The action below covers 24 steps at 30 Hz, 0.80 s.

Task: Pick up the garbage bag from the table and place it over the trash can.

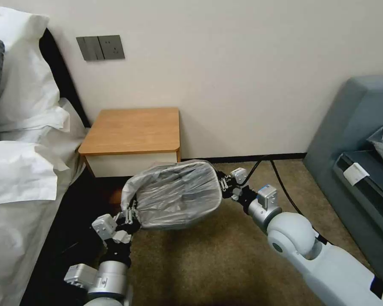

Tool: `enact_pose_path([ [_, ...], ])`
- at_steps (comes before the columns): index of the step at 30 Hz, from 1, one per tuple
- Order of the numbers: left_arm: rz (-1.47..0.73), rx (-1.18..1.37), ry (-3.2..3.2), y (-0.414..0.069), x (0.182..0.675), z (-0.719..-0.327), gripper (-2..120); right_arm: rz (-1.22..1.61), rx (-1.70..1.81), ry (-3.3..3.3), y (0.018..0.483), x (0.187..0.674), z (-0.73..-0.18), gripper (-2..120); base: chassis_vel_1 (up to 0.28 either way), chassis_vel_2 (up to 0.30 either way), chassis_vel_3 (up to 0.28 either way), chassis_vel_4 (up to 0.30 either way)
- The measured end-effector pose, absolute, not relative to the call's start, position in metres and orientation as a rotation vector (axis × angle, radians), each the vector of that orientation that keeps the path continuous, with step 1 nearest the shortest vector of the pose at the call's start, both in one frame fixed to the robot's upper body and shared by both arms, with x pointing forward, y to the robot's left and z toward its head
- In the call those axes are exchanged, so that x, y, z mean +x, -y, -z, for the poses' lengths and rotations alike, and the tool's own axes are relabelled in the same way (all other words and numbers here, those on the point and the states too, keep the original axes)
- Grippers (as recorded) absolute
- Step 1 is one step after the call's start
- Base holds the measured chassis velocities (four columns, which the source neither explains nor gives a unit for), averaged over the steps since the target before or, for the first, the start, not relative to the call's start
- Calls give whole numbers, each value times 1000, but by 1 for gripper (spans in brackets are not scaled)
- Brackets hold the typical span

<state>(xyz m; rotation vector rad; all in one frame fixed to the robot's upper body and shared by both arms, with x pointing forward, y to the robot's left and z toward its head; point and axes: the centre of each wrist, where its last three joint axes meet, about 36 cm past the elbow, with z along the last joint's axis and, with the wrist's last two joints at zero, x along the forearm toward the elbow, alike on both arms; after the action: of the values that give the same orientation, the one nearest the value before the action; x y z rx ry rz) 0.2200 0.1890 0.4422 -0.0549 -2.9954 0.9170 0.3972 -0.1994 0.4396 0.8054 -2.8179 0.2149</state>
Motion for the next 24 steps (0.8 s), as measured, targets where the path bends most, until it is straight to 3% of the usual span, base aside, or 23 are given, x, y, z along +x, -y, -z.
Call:
enact_pose_path([
  [8, -972, -92, 2982, -182, 217, -449, 8, -303, 795, 2823, 199, 406, -421, 0, 0, 0, 0, 0],
  [24, -1035, -94, 2983, -184, 221, -453, 9, -734, 708, 2869, 209, 427, -381, 0, 0, 0, 0, 0],
])
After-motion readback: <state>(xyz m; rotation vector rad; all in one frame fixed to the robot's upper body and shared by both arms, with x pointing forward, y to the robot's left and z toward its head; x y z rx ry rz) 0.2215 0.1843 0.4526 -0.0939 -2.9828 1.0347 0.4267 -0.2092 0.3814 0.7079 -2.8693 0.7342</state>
